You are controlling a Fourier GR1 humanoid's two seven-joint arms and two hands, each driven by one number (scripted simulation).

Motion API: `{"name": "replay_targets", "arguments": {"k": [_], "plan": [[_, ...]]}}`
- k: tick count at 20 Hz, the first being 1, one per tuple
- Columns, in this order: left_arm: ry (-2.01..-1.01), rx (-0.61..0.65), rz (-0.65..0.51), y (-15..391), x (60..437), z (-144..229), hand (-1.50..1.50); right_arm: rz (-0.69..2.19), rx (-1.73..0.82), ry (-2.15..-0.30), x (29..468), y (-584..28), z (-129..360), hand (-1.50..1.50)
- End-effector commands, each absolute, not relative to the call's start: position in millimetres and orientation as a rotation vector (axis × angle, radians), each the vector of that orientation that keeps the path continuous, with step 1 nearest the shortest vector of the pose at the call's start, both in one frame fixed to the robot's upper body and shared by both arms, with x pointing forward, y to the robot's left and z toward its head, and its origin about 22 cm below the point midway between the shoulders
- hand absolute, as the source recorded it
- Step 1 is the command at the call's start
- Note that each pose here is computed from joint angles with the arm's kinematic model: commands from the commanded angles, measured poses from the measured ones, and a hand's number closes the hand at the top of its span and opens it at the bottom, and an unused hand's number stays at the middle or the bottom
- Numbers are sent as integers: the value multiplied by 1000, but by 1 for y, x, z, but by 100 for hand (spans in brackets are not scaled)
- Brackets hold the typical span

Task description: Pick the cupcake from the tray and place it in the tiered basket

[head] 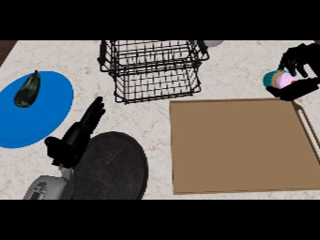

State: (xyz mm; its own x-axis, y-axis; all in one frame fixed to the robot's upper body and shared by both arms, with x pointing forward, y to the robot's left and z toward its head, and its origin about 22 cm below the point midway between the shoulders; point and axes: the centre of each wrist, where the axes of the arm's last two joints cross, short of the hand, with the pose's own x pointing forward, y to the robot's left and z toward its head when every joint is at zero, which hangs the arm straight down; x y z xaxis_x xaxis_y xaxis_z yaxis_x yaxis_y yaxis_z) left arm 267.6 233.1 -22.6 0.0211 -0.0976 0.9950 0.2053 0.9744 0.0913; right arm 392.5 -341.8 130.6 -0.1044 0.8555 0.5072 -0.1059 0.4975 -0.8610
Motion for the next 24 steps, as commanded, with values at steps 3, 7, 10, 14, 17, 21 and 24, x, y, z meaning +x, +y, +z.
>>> {"name": "replay_targets", "arguments": {"k": [3, 7, 10, 14, 17, 21, 24], "plan": [[-1518, -63, -223, 251, 272, -19, 0, 857, -597, -1715, 397, -317, 208, 150], [-1525, -66, -243, 250, 268, -13, 0, 871, -566, -1715, 410, -281, 249, 150], [-1516, -90, -234, 231, 269, -26, 0, 836, -539, -1699, 420, -244, 265, 150], [-1535, -94, -249, 239, 277, -29, 0, 808, -509, -1691, 426, -193, 295, 150], [-1538, -77, -250, 235, 276, -12, 0, 817, -507, -1667, 432, -174, 317, 150], [-1529, -94, -262, 235, 268, -19, 0, 793, -486, -1656, 441, -121, 318, 150], [-1537, -84, -257, 231, 282, -5, 0, 855, -463, -1610, 450, -113, 312, 150]]}}
